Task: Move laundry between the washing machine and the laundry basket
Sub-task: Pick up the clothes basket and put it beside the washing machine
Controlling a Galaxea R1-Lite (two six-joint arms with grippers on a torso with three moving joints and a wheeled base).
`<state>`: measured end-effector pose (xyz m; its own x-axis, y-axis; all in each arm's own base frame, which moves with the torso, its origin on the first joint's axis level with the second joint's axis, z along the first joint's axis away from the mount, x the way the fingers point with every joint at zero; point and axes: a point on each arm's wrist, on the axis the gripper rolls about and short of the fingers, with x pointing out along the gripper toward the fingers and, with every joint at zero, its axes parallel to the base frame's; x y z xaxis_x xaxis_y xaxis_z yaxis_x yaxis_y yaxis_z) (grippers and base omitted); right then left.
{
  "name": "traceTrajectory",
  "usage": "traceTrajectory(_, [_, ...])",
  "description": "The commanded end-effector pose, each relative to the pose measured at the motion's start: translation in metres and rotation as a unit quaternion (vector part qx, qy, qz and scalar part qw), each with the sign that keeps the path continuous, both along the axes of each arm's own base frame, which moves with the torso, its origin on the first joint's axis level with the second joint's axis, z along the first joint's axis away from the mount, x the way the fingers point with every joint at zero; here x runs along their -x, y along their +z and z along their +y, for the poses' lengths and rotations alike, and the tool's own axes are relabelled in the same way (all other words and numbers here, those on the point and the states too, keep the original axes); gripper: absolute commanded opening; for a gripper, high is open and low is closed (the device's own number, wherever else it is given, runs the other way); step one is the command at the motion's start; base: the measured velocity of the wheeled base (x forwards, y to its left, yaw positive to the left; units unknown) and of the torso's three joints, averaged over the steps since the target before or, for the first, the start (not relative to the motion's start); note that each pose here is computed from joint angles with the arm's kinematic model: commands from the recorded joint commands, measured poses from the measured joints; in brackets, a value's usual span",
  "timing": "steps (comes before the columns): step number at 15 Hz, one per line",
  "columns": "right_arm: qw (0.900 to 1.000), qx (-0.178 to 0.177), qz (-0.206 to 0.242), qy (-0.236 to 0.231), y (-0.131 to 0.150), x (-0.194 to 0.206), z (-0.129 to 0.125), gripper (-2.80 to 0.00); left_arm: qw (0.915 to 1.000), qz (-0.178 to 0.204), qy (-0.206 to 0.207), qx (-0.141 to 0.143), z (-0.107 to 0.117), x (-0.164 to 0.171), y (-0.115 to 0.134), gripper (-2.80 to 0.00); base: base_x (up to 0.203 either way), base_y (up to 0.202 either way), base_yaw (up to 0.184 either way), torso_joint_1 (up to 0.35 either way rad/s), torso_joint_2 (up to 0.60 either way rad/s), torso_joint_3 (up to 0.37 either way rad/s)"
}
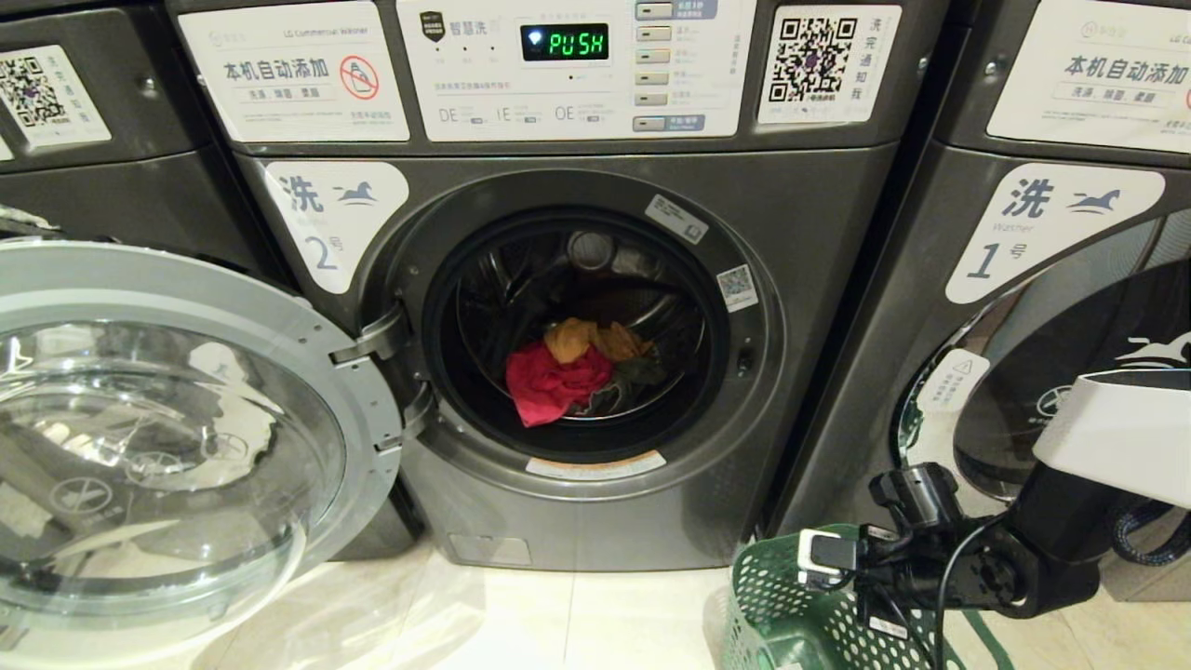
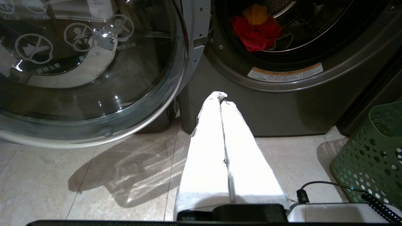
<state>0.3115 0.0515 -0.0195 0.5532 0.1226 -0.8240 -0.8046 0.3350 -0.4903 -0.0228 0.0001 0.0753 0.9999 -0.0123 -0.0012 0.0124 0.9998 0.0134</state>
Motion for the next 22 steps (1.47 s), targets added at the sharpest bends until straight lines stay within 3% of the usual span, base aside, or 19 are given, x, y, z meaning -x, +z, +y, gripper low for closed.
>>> traceTrajectory(1, [1.000,-0.002,-0.004,0.006,0.002,0.000,0.005,-2.80,1.0000,0.000,0.000,0.000,0.000,0.000,0.000,-2.80,0.000,0.000,0.000,0.000,0.00,0.000])
traceTrajectory(6, [0.996,-0.053,-0.008,-0.070,0.036,0.008,-0.004,-2.80,1.0000,0.000,0.000,0.000,0.000,0.000,0.000,-2.80,0.000,0.000,0.000,0.000,0.00,0.000])
traceTrajectory(7, [0.991,-0.086,0.005,-0.099,0.044,0.011,-0.004,-2.80,1.0000,0.000,0.000,0.000,0.000,0.000,0.000,-2.80,0.000,0.000,0.000,0.000,0.00,0.000])
traceTrajectory(9, [0.973,-0.175,0.038,-0.148,0.058,0.018,0.002,-2.80,1.0000,0.000,0.000,0.000,0.000,0.000,0.000,-2.80,0.000,0.000,0.000,0.000,0.00,0.000])
traceTrajectory(11, [0.957,-0.243,0.036,-0.156,0.087,0.035,0.020,-2.80,1.0000,0.000,0.000,0.000,0.000,0.000,0.000,-2.80,0.000,0.000,0.000,0.000,0.00,0.000])
traceTrajectory(12, [0.956,-0.257,0.031,-0.141,0.099,0.046,0.031,-2.80,1.0000,0.000,0.000,0.000,0.000,0.000,0.000,-2.80,0.000,0.000,0.000,0.000,0.00,0.000])
traceTrajectory(17, [0.971,-0.232,0.031,-0.045,0.110,0.085,0.098,-2.80,1.0000,0.000,0.000,0.000,0.000,0.000,0.000,-2.80,0.000,0.000,0.000,0.000,0.00,0.000])
traceTrajectory(22, [0.967,-0.249,0.022,-0.055,0.119,0.093,0.093,-2.80,1.0000,0.000,0.000,0.000,0.000,0.000,0.000,-2.80,0.000,0.000,0.000,0.000,0.00,0.000])
